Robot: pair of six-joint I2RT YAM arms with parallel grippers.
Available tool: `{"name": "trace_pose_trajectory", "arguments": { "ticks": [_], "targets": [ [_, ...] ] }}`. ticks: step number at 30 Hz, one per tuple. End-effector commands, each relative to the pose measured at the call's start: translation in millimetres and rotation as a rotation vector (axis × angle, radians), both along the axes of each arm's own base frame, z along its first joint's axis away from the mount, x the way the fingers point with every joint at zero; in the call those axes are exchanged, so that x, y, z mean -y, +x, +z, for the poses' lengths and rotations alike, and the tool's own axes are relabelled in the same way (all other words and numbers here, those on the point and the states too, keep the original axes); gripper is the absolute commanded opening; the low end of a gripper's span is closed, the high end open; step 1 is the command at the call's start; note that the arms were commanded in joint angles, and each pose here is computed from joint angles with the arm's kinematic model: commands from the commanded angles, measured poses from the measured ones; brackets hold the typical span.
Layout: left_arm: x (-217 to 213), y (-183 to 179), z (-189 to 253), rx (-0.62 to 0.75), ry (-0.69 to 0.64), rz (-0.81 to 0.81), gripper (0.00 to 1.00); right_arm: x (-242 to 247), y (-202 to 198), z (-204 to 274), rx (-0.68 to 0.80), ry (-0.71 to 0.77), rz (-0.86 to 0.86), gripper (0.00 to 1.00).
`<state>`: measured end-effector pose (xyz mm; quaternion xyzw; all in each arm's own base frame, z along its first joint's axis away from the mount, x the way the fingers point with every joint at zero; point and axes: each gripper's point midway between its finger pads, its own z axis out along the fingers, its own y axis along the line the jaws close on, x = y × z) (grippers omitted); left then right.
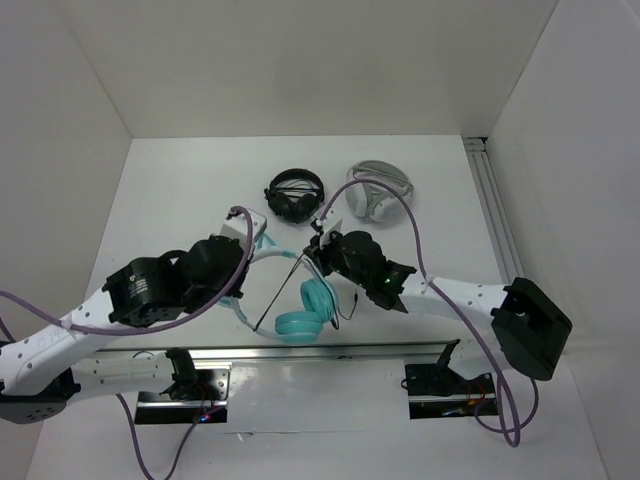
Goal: Wrap the headphones
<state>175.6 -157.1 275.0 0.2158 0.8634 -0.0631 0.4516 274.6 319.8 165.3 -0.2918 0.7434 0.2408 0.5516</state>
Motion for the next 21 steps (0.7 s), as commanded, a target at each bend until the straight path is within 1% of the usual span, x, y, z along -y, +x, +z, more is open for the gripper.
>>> {"name": "trace_pose_trajectory", "arguments": {
  "ticks": [1, 4, 5, 6, 7, 9, 13, 14, 16, 17, 18, 20, 21],
  "targets": [
    [12, -2, 59, 0.078, -0.209, -0.023, 0.00, -13, 6, -7, -0.037, 0.112, 0.027, 0.03],
    [17, -3, 75, 0.093, -0.261, -0.040, 0.00, -33, -7, -2, -0.055, 0.209, 0.133, 0.17],
    [21, -1, 74, 0.088, -0.268, -0.035, 0.00, -39, -9, -7, -0.068, 0.223, 0.159, 0.25],
    [21, -3, 79, 0.090, -0.282, -0.043, 0.00, -48, -13, -1, -0.070, 0.268, 0.201, 0.32],
    [26, 0, 81, 0.089, -0.280, -0.043, 0.00, -51, -15, -5, -0.082, 0.275, 0.217, 0.36],
    [28, 1, 83, 0.084, -0.287, -0.037, 0.00, -63, -8, -9, -0.093, 0.284, 0.225, 0.36],
    [24, 10, 96, 0.111, -0.329, 0.053, 0.00, -66, -2, -27, -0.125, 0.297, 0.216, 0.36],
    [19, 12, 99, 0.121, -0.336, 0.083, 0.00, -62, -1, -42, -0.152, 0.286, 0.209, 0.31],
    [18, 12, 103, 0.123, -0.357, 0.099, 0.00, -61, 1, -46, -0.164, 0.330, 0.203, 0.27],
    [16, 13, 108, 0.129, -0.376, 0.116, 0.00, -62, 6, -57, -0.184, 0.351, 0.188, 0.17],
    [17, 13, 108, 0.124, -0.386, 0.122, 0.00, -64, 5, -67, -0.207, 0.348, 0.194, 0.12],
    [16, 12, 116, 0.133, -0.405, 0.122, 0.00, -73, 8, -89, -0.248, 0.340, 0.200, 0.10],
    [16, 12, 116, 0.130, -0.413, 0.126, 0.00, -77, 9, -91, -0.259, 0.354, 0.208, 0.08]
  ]
}}
